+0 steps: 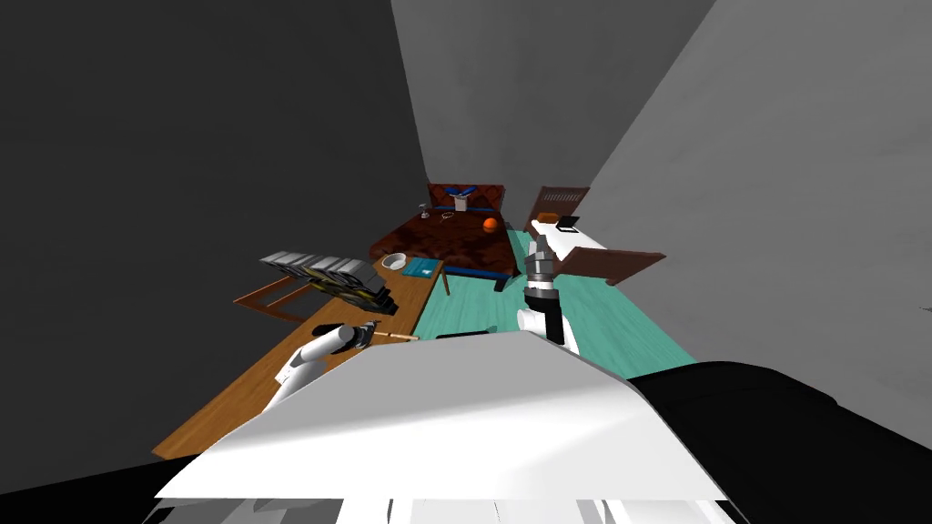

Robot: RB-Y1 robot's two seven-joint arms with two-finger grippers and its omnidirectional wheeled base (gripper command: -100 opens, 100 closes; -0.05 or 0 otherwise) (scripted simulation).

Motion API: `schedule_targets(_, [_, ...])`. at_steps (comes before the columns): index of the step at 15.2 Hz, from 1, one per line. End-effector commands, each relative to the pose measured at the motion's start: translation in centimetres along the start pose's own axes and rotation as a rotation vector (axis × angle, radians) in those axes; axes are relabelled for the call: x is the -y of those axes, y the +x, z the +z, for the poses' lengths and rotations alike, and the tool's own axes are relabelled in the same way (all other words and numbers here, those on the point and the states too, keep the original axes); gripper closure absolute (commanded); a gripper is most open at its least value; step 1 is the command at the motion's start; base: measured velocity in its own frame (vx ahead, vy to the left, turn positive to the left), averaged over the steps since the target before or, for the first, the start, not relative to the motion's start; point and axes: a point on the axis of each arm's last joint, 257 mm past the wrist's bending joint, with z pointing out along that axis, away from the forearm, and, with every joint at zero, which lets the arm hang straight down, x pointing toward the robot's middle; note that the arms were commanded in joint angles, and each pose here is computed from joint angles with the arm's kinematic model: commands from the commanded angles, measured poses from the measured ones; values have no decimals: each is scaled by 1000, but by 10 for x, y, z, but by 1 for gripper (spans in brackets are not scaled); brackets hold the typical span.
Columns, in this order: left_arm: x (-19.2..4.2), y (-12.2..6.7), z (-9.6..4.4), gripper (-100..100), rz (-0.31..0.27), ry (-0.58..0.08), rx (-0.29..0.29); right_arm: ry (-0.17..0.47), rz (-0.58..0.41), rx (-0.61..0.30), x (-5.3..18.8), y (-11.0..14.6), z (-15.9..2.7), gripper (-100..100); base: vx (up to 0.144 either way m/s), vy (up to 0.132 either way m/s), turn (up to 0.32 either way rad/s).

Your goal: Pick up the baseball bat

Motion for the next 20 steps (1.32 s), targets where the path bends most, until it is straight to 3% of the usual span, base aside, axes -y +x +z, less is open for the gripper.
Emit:
schedule_targets(1, [-15, 5, 3, -100, -8, -45, -45, 0, 0, 0, 0, 0, 0, 0, 6, 22, -167])
schedule_targets(11, [-56, 31, 5, -100, -44, -162, -190, 0, 0, 0, 0, 0, 0, 0, 3, 20, -132])
schedule_targets(12, [-53, 28, 7, -100, -41, -151, -174, 0, 0, 0, 0, 0, 0, 0, 1, 12, -29])
schedule_targets(16, [-57, 49, 23, -100, -52, -152, -175, 0, 0, 0, 0, 0, 0, 0, -7, 54, -40])
schedule_targets(18, [-56, 48, 22, -100, -51, -154, -177, 0, 0, 0, 0, 0, 0, 0, -7, 42, -22])
schedule_targets(19, [-56, 48, 23, 100, -52, -152, -176, 0, 0, 0, 0, 0, 0, 0, -2, 12, -2])
schedule_targets(20, [-55, 48, 23, 100, -52, -152, -175, 0, 0, 0, 0, 0, 0, 0, -2, 6, 4])
